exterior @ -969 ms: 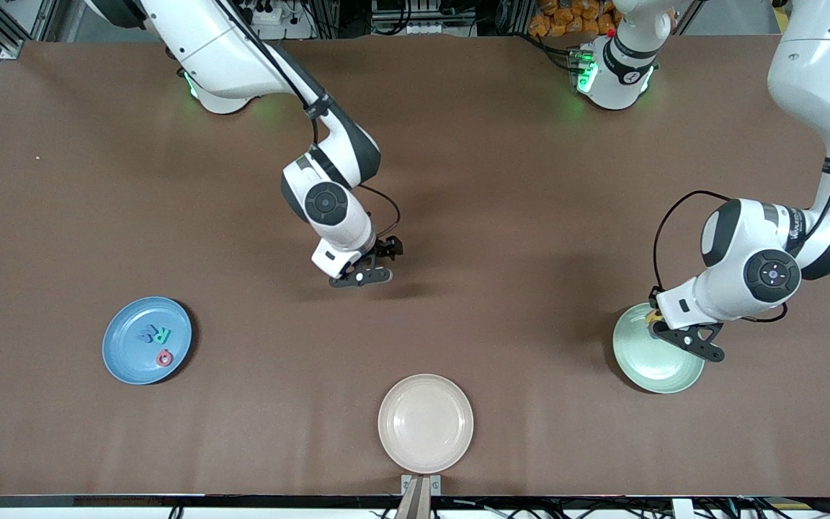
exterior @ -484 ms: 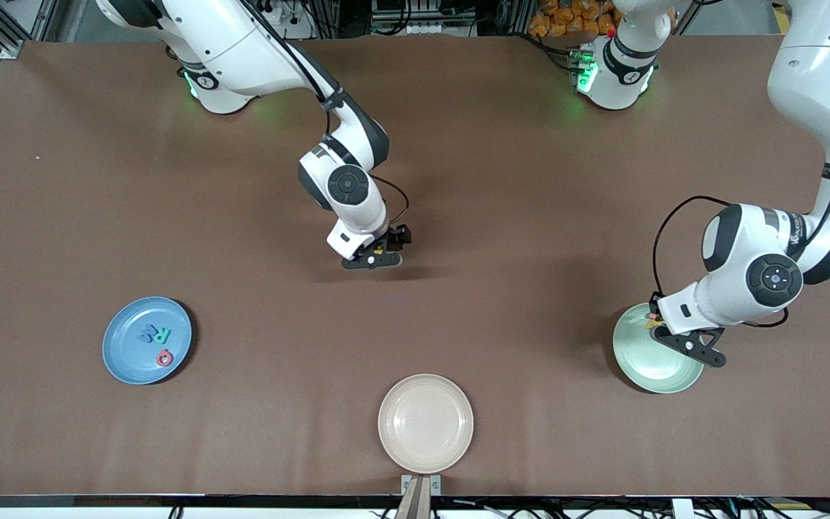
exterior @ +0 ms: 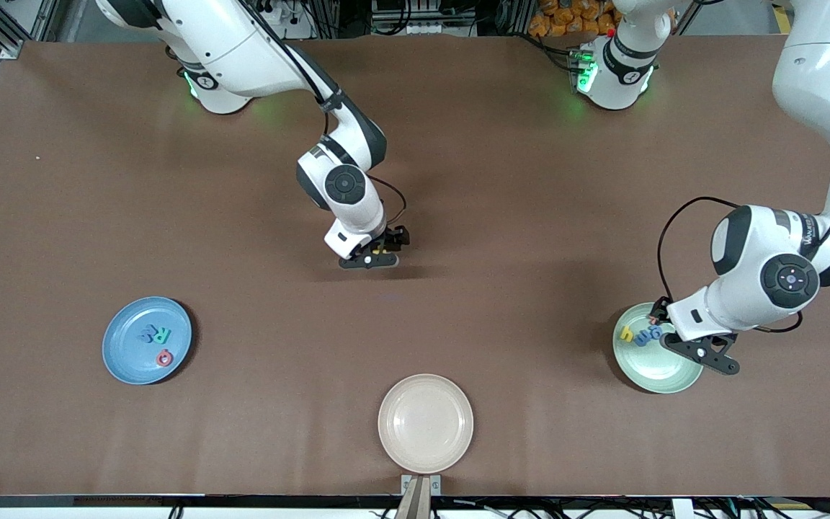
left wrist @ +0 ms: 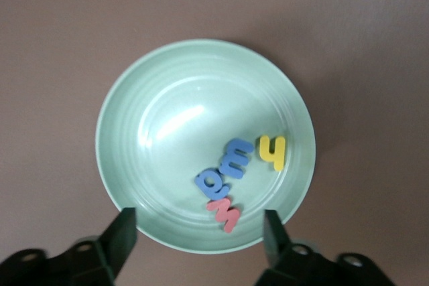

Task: Sort uppercase to blue plate, lowercase to green plate
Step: 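Grasp and lift the yellow H with the right gripper while the left withdraws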

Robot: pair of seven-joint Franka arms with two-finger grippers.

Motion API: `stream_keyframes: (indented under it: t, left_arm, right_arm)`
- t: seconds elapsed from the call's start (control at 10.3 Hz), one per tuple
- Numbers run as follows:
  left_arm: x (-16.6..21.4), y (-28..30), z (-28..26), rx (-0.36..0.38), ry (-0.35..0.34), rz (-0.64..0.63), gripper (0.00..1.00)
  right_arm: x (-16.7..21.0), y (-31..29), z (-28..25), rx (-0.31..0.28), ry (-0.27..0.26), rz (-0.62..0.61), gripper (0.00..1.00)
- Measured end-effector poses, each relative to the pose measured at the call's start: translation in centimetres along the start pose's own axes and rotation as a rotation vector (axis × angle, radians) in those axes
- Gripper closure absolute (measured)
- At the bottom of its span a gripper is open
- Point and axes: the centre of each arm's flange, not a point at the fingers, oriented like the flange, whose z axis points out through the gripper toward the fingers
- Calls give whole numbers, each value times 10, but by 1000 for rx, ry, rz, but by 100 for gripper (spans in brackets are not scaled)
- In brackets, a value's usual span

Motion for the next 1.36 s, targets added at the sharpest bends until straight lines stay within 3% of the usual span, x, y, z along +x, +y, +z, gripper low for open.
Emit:
stream_keyframes:
  t: [0.1, 0.48, 0.68, 0.97, 1.16, 1.36]
  left_arm:
    - [6, 0, -17, -26, 35, -28, 0]
    - [1, 25, -126, -120, 57, -149, 0]
    - [-8, 55, -180, -98, 37, -190, 0]
    - [-19, 102, -250, -41, 77, -158, 0]
    - [-28, 104, -275, -9, 102, -166, 0]
    - [-44, 99, -288, -6, 71, -191, 0]
  right_arm:
    - [0, 0, 0, -7, -8, 9, 0]
    - [-6, -10, -4, -38, -27, 18, 0]
    - [-6, -10, -3, -44, -26, 19, 0]
    - [-7, -10, 1, -57, -21, 33, 0]
    - [-6, -9, 2, -59, -20, 35, 0]
    - [-5, -9, 2, -59, -16, 36, 3]
